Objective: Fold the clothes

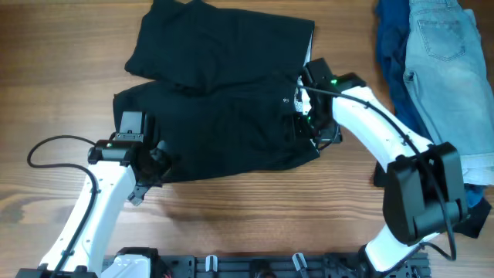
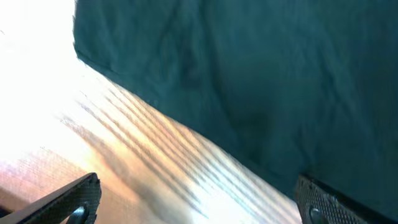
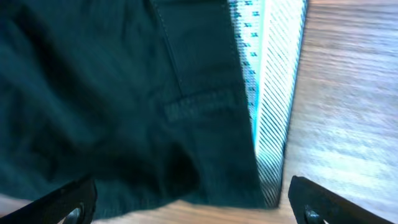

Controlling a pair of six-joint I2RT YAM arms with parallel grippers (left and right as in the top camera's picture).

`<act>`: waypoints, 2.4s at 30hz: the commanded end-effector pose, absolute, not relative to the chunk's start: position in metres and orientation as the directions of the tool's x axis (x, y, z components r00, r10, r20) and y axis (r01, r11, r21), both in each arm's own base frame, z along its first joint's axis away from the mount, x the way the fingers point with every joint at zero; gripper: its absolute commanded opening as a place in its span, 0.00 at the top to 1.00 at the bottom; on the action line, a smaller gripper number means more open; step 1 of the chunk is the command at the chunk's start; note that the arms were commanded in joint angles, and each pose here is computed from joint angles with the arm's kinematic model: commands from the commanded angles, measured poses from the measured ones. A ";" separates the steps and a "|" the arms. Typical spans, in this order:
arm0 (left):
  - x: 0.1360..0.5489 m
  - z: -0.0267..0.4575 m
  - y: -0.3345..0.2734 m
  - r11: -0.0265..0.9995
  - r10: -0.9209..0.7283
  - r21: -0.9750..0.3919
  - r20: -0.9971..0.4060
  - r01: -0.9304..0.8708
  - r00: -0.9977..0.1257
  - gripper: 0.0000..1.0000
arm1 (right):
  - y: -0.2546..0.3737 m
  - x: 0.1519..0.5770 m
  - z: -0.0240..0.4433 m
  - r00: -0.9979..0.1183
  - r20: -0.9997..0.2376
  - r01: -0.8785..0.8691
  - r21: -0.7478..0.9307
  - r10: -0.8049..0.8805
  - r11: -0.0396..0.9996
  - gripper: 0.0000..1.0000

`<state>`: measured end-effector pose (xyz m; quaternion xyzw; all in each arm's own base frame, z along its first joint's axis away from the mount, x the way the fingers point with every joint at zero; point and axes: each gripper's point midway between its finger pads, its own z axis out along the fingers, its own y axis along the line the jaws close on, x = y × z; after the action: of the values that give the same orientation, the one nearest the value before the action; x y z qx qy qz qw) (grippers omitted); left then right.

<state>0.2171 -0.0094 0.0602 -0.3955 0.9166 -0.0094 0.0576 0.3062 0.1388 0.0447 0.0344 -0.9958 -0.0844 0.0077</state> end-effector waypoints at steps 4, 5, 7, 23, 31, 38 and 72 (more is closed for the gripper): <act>0.229 0.054 0.008 0.679 -0.721 -0.033 -0.214 -0.733 -0.659 0.00 | 0.141 0.295 0.028 -0.997 0.011 -0.070 0.187 -0.074 0.980 0.00; 0.231 0.052 0.009 0.692 -0.709 -0.032 -0.221 -0.721 -0.670 0.00 | 0.141 0.295 0.026 -0.997 0.012 -0.070 0.187 -0.074 0.980 0.00; 0.232 0.049 0.009 0.701 -0.699 -0.032 -0.229 -0.712 -0.678 0.00 | 0.141 0.294 0.024 -0.997 0.011 -0.072 0.187 -0.075 0.980 0.00; 0.227 0.007 0.017 0.697 -0.692 0.055 -0.209 -0.715 -0.691 0.11 | 0.141 0.299 0.023 -0.997 -0.015 -0.076 0.187 -0.074 0.980 0.07; 0.227 -0.004 0.017 0.697 -0.692 0.079 -0.189 -0.713 -0.697 0.31 | 0.136 0.286 0.009 -0.998 0.017 -0.060 0.178 -0.064 0.982 0.21; 0.229 -0.005 0.020 0.694 -0.688 0.091 -0.207 -0.714 -0.695 0.69 | 0.136 0.286 0.009 -0.999 0.018 -0.046 0.177 -0.050 0.983 0.55; 0.220 0.117 0.013 0.733 -0.666 -0.185 -0.393 -0.655 -0.634 0.96 | 0.108 0.263 0.114 -0.989 -0.145 -0.017 0.227 0.016 0.974 0.96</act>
<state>0.2227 0.0154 0.0941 -0.3699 0.9100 0.0116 0.1870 0.2710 0.1113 0.1020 -0.0029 -0.9918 -0.1110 -0.0634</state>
